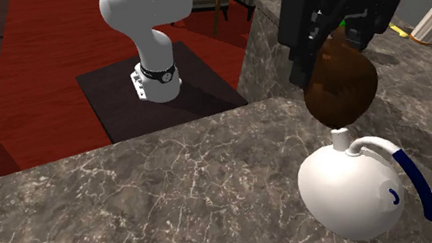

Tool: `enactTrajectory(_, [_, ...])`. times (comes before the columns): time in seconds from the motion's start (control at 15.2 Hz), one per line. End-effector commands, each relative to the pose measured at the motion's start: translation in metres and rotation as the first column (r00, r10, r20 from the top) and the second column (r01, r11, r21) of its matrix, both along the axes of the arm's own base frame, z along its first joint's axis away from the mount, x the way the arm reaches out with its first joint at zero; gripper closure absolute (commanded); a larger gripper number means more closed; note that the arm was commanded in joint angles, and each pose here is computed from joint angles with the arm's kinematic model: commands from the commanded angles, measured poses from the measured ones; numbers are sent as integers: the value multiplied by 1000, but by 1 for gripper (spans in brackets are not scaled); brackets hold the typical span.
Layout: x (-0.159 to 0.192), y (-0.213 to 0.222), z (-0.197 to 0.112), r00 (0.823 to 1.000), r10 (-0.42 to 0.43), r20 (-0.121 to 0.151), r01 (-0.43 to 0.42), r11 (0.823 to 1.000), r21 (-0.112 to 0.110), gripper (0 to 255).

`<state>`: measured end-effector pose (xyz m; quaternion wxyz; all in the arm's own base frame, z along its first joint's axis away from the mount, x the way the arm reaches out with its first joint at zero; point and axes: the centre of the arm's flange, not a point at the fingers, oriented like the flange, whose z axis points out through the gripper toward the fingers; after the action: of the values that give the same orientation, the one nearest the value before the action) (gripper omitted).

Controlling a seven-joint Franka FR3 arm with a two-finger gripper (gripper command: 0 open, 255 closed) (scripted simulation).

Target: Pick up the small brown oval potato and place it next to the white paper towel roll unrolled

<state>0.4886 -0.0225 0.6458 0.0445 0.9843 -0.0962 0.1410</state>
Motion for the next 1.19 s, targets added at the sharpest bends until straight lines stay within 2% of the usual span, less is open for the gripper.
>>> enactTrajectory(0.0, [-17,22,-2,1000,-1,0,1,1000,0,255])
enactTrajectory(1.12, [-148,204,-2,1000,-1,0,1,1000,0,255])
